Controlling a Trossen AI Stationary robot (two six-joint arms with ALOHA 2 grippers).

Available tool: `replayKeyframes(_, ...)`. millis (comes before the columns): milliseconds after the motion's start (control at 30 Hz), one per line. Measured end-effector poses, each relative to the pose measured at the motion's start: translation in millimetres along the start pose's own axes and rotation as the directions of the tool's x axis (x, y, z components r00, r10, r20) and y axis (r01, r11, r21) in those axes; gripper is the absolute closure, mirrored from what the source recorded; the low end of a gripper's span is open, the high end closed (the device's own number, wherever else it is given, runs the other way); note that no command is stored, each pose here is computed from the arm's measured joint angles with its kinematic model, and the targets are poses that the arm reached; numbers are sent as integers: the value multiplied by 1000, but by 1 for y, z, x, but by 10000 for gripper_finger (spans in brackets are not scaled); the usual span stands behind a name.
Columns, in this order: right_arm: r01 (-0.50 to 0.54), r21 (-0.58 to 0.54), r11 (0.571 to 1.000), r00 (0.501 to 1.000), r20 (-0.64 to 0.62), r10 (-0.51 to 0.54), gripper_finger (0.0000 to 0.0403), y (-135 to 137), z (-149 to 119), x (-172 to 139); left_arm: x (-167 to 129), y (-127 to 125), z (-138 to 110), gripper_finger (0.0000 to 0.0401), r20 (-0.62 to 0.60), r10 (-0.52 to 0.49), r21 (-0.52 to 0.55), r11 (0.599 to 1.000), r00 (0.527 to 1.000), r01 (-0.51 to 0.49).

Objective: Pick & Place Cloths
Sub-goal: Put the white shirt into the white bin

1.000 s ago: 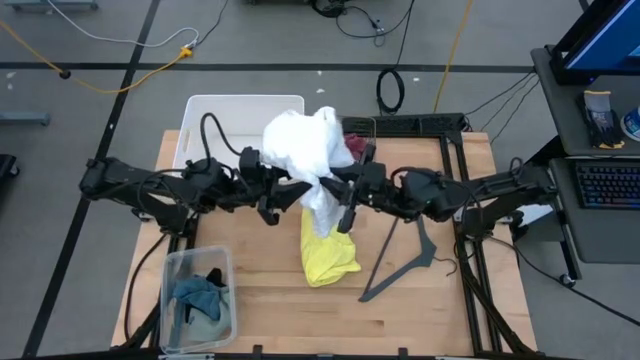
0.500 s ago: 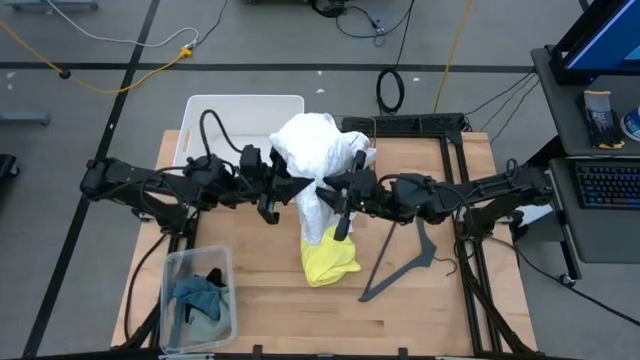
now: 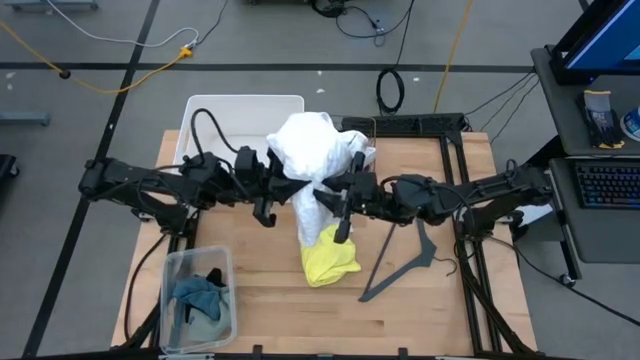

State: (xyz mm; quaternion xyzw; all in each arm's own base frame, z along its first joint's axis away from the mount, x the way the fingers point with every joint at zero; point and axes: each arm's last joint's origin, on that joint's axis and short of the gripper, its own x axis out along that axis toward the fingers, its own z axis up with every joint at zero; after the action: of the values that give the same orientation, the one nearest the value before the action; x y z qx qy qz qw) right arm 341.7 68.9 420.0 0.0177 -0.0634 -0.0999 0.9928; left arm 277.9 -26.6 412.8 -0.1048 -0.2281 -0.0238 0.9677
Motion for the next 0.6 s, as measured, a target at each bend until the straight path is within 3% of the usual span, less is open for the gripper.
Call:
replayKeyframes(367, -39, -118, 992, 999, -29, 36, 272, 13, -4, -6, -23, -5, 48, 336, 159, -7, 115, 993, 987, -11)
replayKeyframes(600, -45, -127, 991, 998, -52, 38, 228, 15, -6, -8, -42, -6, 78, 336, 255, 57, 203, 973, 965, -111)
